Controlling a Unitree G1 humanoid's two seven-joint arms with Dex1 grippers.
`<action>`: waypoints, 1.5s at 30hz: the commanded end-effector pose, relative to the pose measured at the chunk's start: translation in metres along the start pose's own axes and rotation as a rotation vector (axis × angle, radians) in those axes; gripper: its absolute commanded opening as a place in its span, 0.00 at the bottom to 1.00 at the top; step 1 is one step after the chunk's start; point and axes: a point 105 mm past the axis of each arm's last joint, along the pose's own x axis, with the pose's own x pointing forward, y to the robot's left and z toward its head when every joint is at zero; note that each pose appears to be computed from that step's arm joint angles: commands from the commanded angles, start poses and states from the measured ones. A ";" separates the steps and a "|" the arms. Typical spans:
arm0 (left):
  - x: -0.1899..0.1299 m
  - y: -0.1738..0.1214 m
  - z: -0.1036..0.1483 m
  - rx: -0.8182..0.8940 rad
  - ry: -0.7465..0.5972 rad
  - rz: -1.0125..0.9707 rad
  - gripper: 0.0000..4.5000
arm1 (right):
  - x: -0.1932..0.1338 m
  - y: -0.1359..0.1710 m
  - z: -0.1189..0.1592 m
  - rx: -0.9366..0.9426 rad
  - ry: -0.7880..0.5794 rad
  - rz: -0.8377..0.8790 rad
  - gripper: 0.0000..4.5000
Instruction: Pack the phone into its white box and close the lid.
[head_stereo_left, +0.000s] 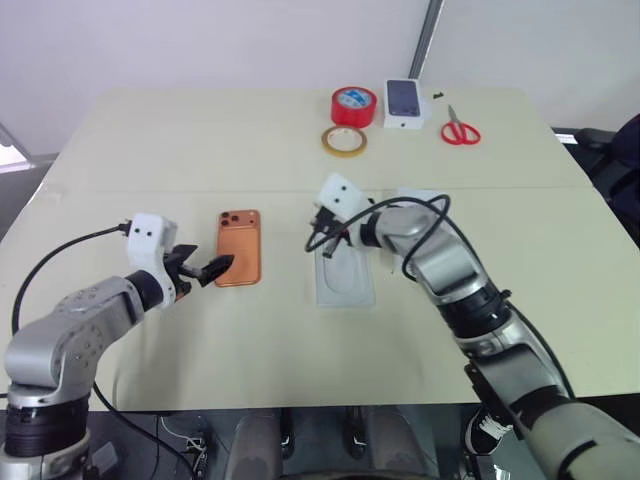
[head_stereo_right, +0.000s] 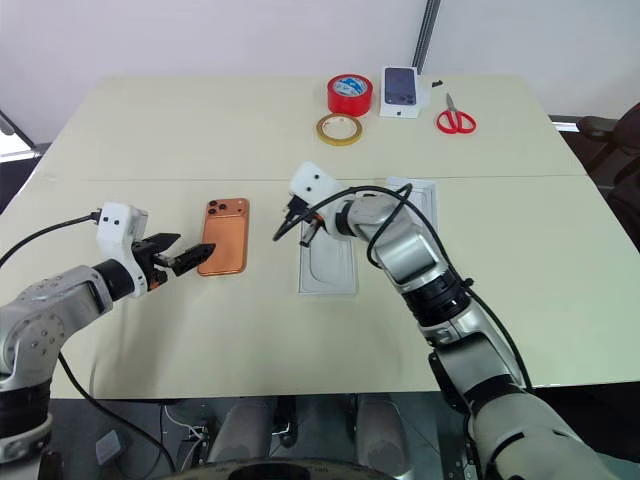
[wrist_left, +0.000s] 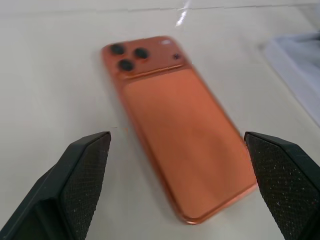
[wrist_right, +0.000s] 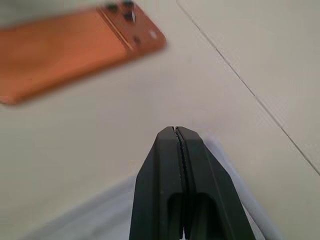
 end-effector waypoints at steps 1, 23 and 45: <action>0.004 0.008 0.008 -0.074 0.015 0.051 1.00 | 0.014 0.015 0.018 -0.046 -0.032 0.048 0.01; 0.034 -0.070 -0.015 -0.313 0.251 -0.262 1.00 | 0.048 0.050 -0.005 -0.153 0.092 0.160 0.01; 0.036 -0.028 0.009 -0.539 0.104 -0.107 1.00 | 0.045 0.056 -0.011 -0.139 0.100 0.173 0.01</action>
